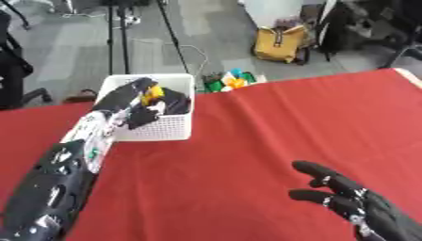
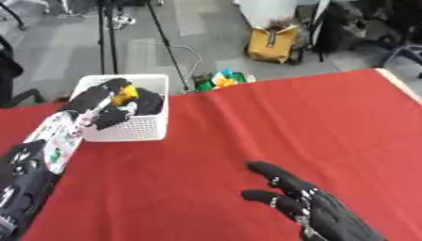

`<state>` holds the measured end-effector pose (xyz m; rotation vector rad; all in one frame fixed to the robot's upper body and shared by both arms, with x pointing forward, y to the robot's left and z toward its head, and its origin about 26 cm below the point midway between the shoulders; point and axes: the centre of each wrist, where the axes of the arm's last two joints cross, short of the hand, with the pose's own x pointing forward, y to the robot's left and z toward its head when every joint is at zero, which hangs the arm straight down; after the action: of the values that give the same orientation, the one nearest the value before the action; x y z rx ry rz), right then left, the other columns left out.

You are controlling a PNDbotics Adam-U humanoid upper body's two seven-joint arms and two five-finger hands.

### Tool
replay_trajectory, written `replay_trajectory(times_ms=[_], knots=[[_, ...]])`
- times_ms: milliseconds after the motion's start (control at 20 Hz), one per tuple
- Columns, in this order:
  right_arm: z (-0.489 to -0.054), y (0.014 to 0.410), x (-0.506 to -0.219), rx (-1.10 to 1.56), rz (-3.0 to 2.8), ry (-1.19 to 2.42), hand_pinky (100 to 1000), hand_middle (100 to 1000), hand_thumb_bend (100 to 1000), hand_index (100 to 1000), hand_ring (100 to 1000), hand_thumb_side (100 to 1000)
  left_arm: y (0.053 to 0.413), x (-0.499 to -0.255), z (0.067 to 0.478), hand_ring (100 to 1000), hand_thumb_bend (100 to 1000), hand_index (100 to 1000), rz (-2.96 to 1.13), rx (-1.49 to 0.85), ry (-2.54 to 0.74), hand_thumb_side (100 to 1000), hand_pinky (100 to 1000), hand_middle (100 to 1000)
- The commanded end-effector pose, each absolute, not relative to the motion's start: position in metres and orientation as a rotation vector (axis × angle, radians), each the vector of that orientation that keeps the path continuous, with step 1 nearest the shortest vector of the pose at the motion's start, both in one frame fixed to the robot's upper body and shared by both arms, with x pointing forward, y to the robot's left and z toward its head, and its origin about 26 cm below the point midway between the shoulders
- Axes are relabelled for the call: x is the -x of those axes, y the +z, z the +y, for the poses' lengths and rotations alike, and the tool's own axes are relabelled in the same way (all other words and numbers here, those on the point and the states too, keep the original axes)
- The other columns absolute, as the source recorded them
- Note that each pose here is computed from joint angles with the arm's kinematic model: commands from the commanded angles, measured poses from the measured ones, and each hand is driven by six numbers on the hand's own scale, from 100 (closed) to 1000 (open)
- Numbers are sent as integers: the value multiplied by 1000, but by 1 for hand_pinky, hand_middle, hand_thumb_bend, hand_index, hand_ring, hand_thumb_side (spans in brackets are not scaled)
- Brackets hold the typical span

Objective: Pick up objects on the table and place them in the box.

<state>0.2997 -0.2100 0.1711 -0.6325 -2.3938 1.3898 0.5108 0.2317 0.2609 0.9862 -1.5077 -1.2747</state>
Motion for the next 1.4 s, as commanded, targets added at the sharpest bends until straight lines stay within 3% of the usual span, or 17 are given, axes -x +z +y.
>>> replay_trajectory(times_ms=[50, 450, 1300, 1400], knots=[[-212, 177, -296, 643, -2418, 1377, 774, 1000, 399, 877, 1000, 1000, 292, -507, 236, 1000, 100, 1000, -1491, -924, -1306, 1000, 1000, 1000], [-212, 176, -296, 632, -2411, 1385, 773, 1000, 400, 876, 1000, 1000, 329, -494, 229, 1000, 100, 1000, -1547, -925, -1293, 1000, 1000, 1000], [-213, 175, -296, 613, -2412, 1383, 772, 1000, 404, 875, 1000, 1000, 347, -485, 221, 1000, 100, 1000, -1592, -1044, -1289, 1000, 1000, 1000], [-214, 175, -295, 612, -2413, 1375, 770, 1000, 403, 875, 1000, 1000, 355, -477, 216, 1000, 100, 1000, -1621, -1066, -1344, 969, 1000, 1000]])
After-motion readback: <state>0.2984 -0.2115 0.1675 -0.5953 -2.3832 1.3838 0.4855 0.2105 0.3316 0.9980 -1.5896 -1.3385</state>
